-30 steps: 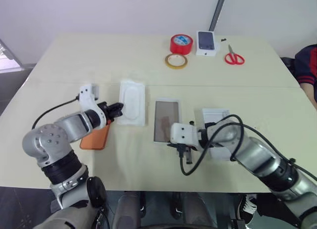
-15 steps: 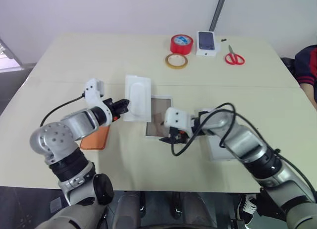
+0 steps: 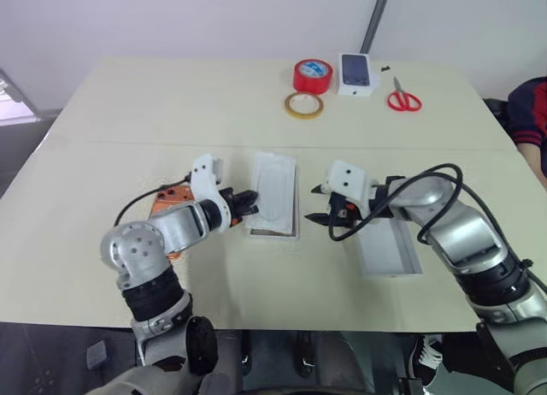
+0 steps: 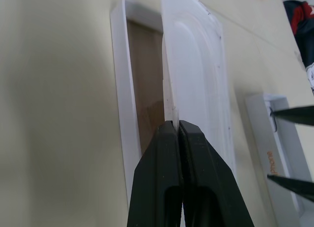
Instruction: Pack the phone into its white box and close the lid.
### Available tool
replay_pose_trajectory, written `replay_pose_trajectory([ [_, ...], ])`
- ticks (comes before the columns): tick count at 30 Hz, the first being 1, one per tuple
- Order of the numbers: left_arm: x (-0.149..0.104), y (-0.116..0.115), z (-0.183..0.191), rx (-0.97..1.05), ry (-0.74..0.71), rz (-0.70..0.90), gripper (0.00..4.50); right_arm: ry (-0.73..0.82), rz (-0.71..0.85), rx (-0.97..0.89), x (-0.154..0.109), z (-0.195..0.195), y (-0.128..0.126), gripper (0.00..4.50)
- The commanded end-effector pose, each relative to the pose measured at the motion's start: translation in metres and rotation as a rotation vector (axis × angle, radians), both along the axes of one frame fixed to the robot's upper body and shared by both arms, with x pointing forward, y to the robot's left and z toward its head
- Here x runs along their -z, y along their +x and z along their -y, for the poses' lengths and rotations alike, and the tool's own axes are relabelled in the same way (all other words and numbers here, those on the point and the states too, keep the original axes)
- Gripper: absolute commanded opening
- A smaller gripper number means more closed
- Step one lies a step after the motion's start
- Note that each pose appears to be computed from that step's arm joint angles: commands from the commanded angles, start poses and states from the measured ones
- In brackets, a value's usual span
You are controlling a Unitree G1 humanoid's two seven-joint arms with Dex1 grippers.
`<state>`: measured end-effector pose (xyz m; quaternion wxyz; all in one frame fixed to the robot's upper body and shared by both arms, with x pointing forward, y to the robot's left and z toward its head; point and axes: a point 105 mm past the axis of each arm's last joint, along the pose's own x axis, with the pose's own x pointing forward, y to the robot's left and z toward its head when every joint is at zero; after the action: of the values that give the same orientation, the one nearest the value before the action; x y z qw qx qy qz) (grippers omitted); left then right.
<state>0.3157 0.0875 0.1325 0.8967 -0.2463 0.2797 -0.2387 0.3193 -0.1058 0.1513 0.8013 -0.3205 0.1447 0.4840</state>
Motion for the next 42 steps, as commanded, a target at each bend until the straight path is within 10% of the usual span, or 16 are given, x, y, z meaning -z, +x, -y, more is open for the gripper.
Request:
replay_pose_trajectory([
  [1,-0.007,-0.004,0.008,0.030,0.009,0.033,0.00,0.018,0.044,-0.001,-0.007,-0.002,0.002,2.97],
  [9,-0.016,-0.007,0.010,0.043,-0.030,0.062,3.52,0.027,0.058,0.015,-0.006,-0.002,0.007,3.03],
  [13,-0.022,-0.007,0.006,0.043,-0.041,0.090,3.55,0.064,0.078,0.036,-0.013,-0.004,0.015,2.77],
  [19,-0.040,-0.003,-0.028,-0.025,0.036,0.186,3.56,0.129,0.078,0.075,-0.022,-0.018,0.028,0.11],
  [28,-0.043,-0.019,-0.074,0.057,0.405,0.490,3.56,0.142,0.062,0.131,-0.010,-0.062,0.052,0.05],
  [42,-0.016,-0.059,-0.082,0.272,0.429,0.525,3.56,0.046,0.164,0.221,0.015,-0.083,0.089,0.05],
])
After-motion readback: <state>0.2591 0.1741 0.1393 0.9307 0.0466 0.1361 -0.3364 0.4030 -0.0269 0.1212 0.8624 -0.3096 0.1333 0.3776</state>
